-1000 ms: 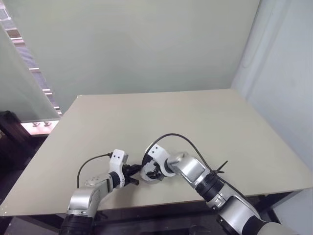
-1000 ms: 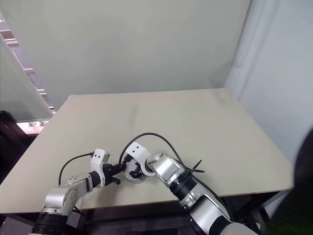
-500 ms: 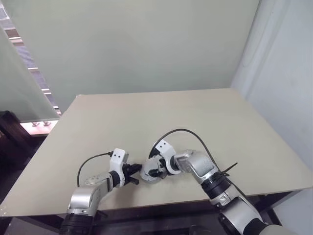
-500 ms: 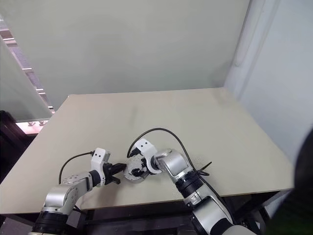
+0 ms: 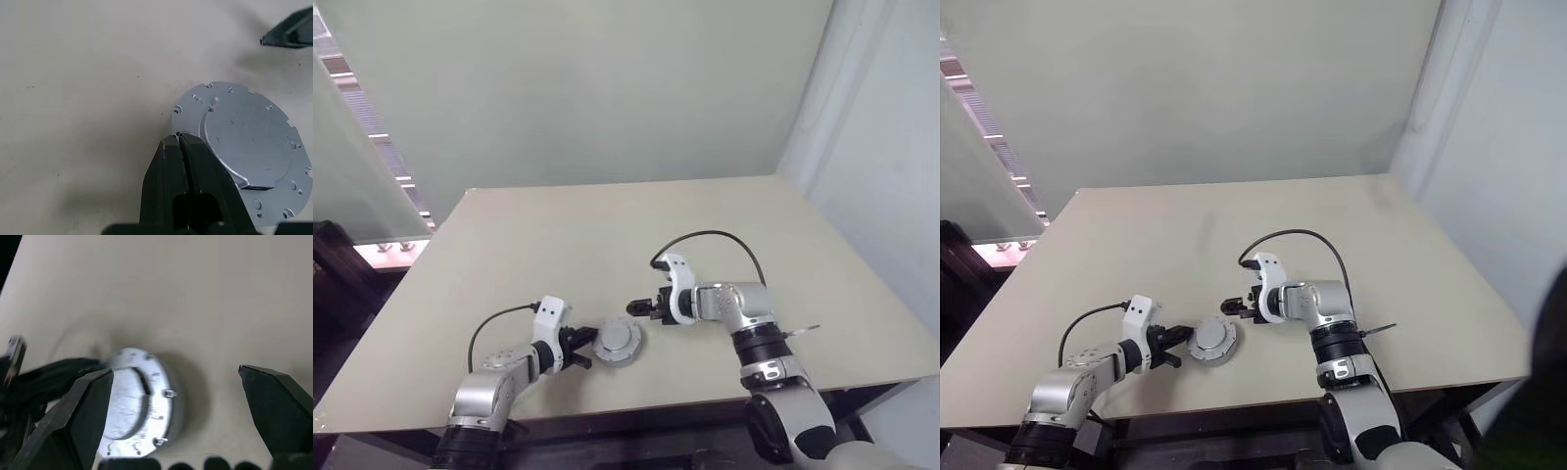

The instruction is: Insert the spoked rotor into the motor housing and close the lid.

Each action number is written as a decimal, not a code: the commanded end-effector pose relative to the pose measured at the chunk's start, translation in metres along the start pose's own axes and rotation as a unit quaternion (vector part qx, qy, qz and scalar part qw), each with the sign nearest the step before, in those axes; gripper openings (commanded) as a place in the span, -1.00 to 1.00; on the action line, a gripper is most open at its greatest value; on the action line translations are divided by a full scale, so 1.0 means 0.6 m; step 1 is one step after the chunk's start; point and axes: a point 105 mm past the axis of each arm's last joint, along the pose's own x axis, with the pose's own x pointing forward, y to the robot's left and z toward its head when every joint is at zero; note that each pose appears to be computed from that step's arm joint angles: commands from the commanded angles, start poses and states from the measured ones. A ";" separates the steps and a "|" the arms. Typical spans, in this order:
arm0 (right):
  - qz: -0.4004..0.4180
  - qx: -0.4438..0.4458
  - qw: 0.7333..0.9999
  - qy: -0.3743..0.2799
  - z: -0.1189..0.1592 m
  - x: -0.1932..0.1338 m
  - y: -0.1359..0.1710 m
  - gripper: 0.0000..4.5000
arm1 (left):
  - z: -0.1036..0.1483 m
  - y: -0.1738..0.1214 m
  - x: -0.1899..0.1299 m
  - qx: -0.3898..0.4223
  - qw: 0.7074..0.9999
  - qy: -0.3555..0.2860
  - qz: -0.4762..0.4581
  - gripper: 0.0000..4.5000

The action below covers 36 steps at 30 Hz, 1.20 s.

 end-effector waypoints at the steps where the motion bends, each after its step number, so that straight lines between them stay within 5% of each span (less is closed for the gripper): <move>1: 0.014 0.060 0.998 0.017 -0.001 -0.004 -0.007 0.99 | -0.016 -0.012 0.006 0.002 1.000 0.024 -0.012 -1.00; 14: 0.077 0.216 0.969 0.095 -0.075 0.018 0.000 0.99 | -0.016 -0.015 0.003 0.001 1.000 0.024 -0.012 -1.00; 28: 0.151 0.231 0.951 0.137 -0.102 0.024 0.067 0.99 | -0.018 -0.016 0.002 -0.002 1.000 0.024 -0.008 -1.00; 36: 0.159 0.236 0.953 0.108 -0.096 0.034 0.078 0.99 | -0.018 -0.017 0.003 -0.004 1.000 0.023 -0.008 -1.00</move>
